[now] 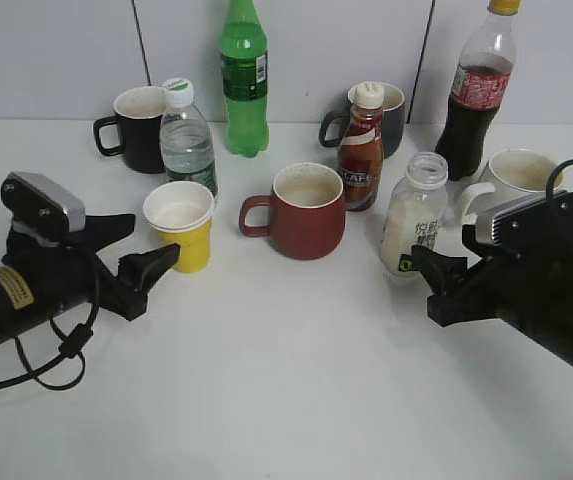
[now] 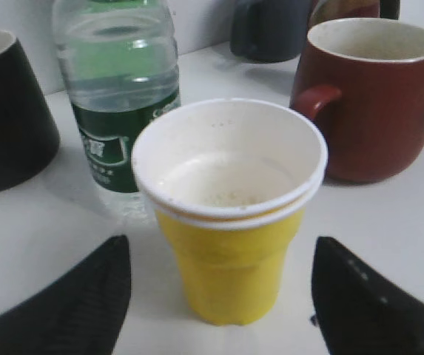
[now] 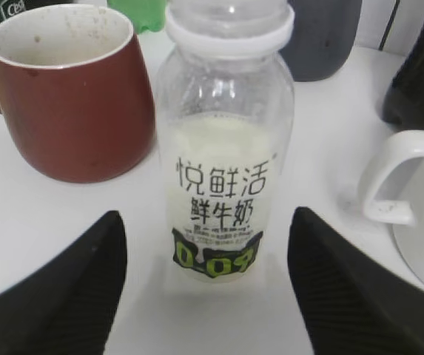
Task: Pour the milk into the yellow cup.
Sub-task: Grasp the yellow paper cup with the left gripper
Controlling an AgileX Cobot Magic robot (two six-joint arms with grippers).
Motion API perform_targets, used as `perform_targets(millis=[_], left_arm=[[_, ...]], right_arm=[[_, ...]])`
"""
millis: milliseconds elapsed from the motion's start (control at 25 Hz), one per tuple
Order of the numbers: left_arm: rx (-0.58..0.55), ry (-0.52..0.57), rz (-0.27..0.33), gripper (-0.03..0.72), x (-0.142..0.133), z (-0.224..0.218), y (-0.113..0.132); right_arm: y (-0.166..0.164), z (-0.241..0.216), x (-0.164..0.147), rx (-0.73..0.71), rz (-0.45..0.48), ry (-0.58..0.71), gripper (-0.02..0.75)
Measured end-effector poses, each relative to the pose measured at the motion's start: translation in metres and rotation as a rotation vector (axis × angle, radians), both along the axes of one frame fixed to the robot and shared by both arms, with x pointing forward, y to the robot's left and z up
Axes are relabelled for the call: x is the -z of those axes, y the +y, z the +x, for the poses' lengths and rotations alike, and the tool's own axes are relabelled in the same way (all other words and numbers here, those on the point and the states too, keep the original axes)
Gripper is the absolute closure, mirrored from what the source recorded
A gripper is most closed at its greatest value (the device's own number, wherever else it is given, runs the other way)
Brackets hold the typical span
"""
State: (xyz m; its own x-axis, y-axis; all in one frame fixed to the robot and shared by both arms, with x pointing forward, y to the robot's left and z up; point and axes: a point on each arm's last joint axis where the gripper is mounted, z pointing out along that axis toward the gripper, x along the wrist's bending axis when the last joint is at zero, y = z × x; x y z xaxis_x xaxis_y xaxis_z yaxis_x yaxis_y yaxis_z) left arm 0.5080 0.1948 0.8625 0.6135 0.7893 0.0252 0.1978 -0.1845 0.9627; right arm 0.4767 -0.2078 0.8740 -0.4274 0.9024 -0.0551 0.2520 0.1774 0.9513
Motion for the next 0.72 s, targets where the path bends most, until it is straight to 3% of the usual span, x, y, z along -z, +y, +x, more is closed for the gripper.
perform_targets(millis=[160,720], left_arm=[[0.072,0.002,0.002,0.108,0.012,0.012,-0.009],[0.14,-0.029,-0.064,0.107,0.029,0.059,-0.028]], right_arm=[[0.0,0.0,0.0,0.0,0.001,-0.003,0.218],[0.0,0.001,0.0,0.003,0.001,-0.004,0.214]])
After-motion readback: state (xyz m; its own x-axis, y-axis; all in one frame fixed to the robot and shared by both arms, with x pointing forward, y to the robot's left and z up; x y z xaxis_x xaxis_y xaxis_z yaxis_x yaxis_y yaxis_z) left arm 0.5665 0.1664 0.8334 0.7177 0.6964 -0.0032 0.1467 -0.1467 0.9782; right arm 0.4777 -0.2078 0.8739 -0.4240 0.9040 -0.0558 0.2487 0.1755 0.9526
